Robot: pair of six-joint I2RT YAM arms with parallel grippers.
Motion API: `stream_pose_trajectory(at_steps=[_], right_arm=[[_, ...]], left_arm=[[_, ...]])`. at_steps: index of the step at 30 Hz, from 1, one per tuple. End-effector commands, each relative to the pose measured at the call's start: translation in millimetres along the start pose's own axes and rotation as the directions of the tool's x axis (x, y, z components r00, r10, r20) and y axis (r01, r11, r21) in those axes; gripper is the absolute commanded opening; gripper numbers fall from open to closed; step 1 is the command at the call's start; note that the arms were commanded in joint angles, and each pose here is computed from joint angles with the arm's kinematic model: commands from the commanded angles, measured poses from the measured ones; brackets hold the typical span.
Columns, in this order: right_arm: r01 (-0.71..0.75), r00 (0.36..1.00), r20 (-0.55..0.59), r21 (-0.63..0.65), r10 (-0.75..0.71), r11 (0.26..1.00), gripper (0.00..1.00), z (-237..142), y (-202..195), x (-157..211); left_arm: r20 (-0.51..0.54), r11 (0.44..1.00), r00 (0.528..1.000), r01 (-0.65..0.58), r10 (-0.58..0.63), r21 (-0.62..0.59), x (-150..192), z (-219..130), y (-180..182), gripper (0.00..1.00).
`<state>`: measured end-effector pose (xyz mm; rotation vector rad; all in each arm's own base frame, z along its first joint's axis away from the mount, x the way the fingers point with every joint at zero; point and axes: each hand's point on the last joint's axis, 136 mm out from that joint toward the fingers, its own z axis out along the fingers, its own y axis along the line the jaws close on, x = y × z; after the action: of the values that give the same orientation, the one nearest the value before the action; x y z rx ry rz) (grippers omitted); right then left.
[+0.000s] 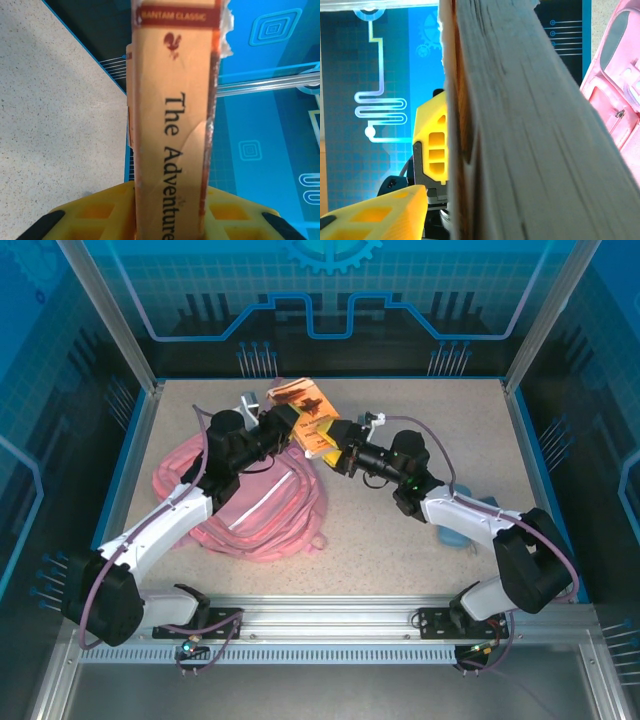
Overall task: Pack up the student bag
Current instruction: Pass the book.
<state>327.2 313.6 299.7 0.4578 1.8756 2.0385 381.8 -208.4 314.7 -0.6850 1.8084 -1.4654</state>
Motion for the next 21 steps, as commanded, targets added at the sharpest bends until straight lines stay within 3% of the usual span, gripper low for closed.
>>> stream_pose_trajectory(at_steps=[1,5,9,11,16,21], right_arm=[[0.029,1.0,-0.001,-0.028,-0.029,0.999,0.47,0.4,14.5,3.6],[0.051,0.999,0.004,0.03,-0.051,0.998,0.29,-3.3,6.4,0.1],[0.096,0.995,0.015,0.149,-0.1,0.984,0.22,-17.7,-9.1,-8.3],[0.118,0.992,0.028,0.213,-0.127,0.97,0.2,-30.7,-18.0,-15.1],[0.149,0.98,0.065,0.377,-0.186,0.914,0.19,-75.7,-39.7,-34.9],[0.171,0.965,0.089,0.496,-0.246,0.851,0.19,-114.5,-52.3,-47.2]], left_arm=[[0.048,0.997,0.999,-0.018,0.014,0.081,-9.1,-10.0,-23.8,0.32],[0.05,0.999,0.999,-0.021,0.019,0.039,-8.3,-12.2,-10.8,0.45],[0.028,0.993,0.998,-0.06,0.063,-0.101,-4.7,-23.0,27.0,0.74],[-0.002,0.972,0.993,-0.114,0.116,-0.205,-0.9,-32.8,55.7,0.84],[-0.159,0.844,0.957,-0.289,0.243,-0.452,12.3,-68.5,129.0,0.94],[-0.394,0.693,0.853,-0.513,0.343,-0.506,26.1,-91.3,154.1,0.95]])
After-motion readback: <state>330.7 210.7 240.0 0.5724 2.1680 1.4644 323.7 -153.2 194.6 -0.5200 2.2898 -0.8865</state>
